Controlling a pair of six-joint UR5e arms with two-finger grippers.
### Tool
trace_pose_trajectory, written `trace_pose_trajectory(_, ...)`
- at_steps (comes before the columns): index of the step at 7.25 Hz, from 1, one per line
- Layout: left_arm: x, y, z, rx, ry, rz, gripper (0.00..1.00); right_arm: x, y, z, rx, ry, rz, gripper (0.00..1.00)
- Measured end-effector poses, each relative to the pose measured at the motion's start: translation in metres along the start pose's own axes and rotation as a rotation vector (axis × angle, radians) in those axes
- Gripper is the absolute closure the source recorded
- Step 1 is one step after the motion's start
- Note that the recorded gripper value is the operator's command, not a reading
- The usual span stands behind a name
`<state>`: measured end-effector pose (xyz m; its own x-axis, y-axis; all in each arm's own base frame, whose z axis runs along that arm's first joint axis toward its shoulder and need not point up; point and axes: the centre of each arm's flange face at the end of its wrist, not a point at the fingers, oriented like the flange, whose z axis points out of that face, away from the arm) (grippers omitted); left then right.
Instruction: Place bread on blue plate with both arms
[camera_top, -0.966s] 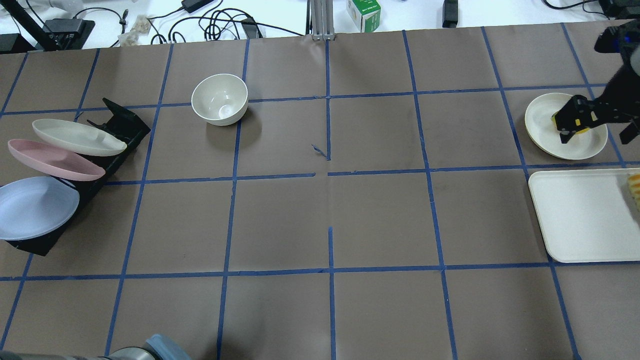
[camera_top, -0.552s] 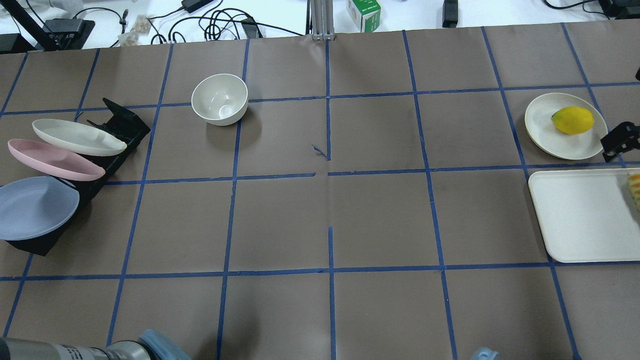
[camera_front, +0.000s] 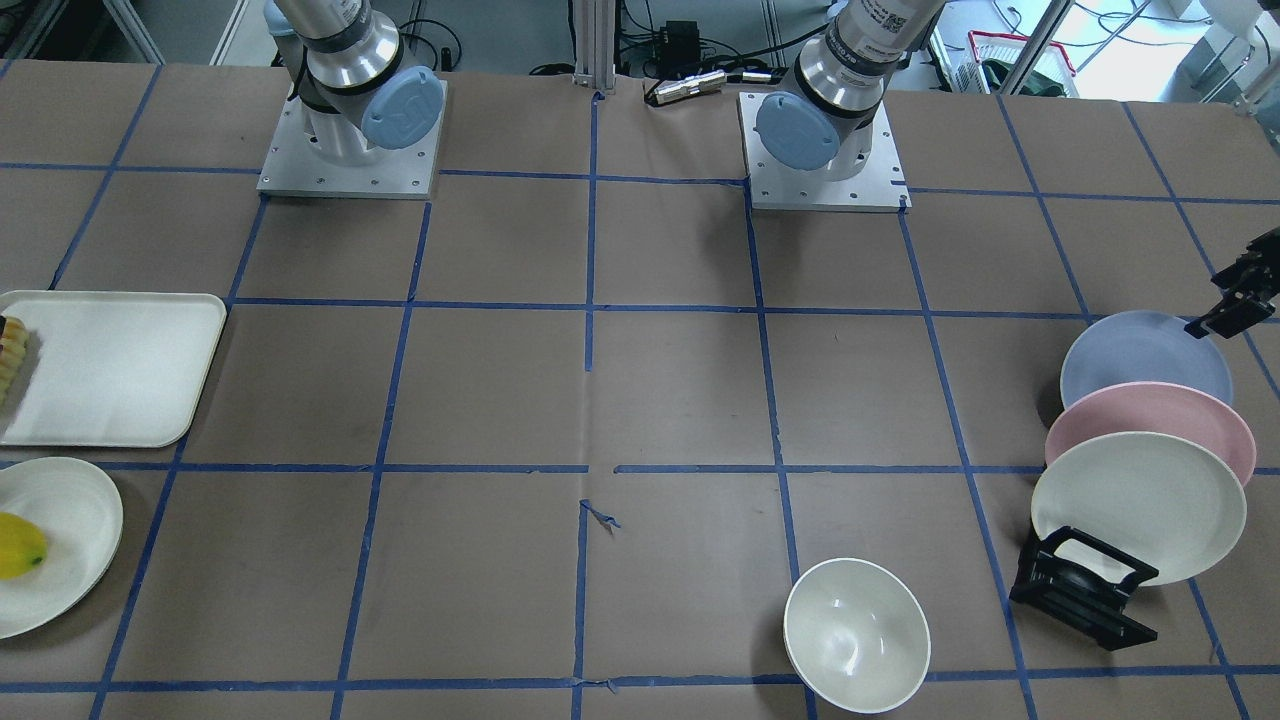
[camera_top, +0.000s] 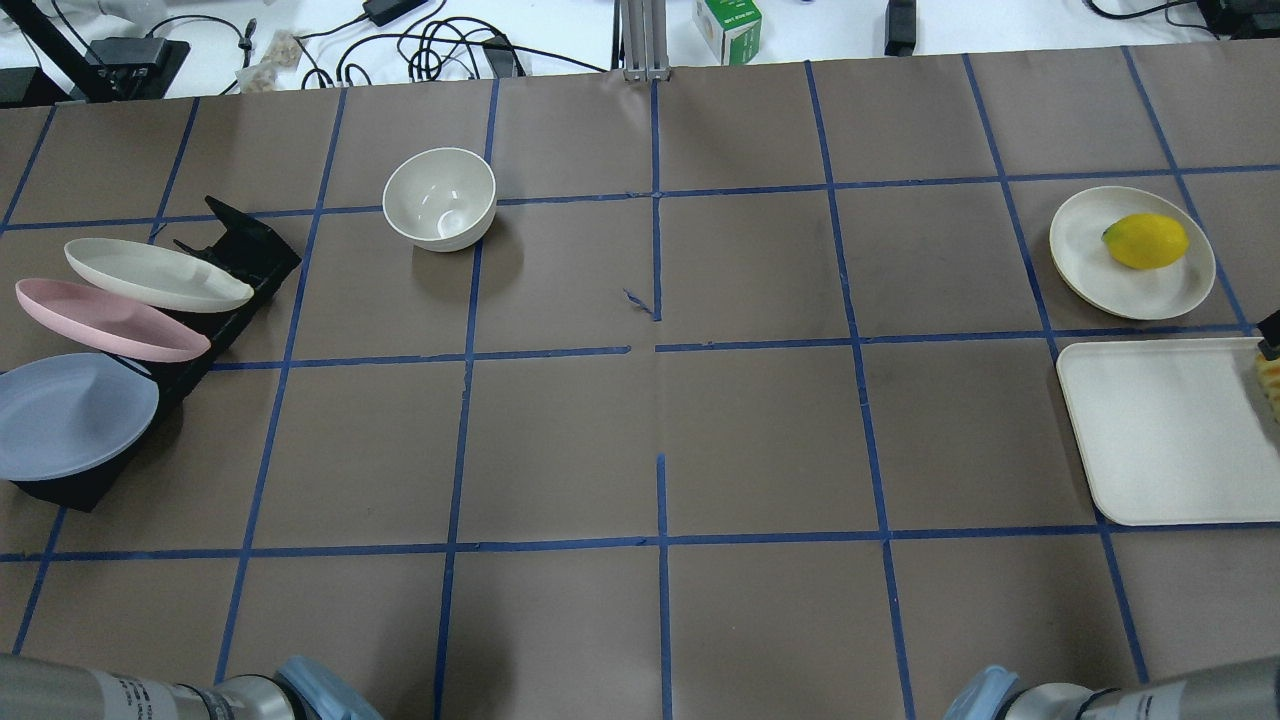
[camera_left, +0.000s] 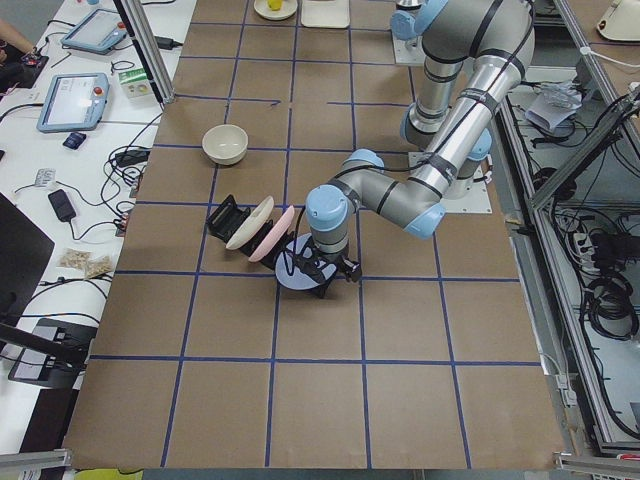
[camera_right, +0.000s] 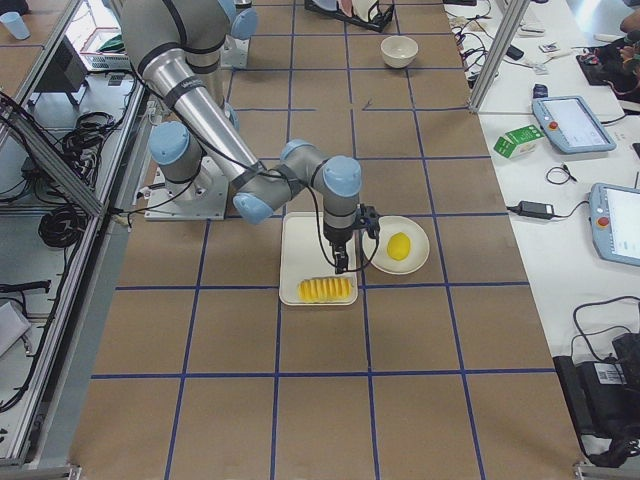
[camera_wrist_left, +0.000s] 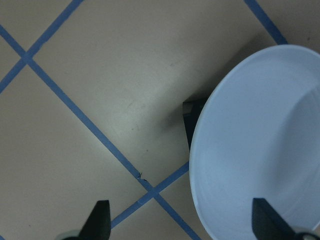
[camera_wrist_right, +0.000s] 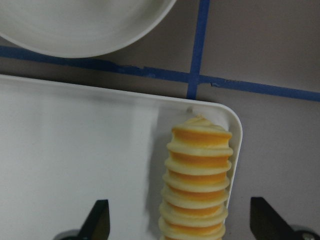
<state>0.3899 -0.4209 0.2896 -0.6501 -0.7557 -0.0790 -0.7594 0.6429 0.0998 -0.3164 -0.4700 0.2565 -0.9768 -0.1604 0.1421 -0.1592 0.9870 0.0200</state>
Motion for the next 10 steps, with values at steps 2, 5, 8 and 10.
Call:
trace_pose_trajectory(2, 0.001, -0.010, 0.015, 0.010, -0.001, 0.000, 0.22, 0.021, 0.008, 0.035, -0.011, -0.015, -0.005, 0.00)
trace_pose_trajectory(5, 0.004, -0.014, 0.025, -0.002, 0.001, 0.003, 0.35, 0.031, 0.015, 0.065, -0.032, -0.047, 0.028, 0.32)
trace_pose_trajectory(8, 0.006, -0.015, 0.026, -0.006, 0.001, -0.037, 0.73, 0.027, 0.018, 0.074, -0.047, -0.065, 0.096, 1.00)
trace_pose_trajectory(10, 0.007, -0.016, 0.024, -0.001, 0.004, -0.049, 0.92, 0.025, 0.019, 0.070, -0.063, -0.073, 0.113, 1.00)
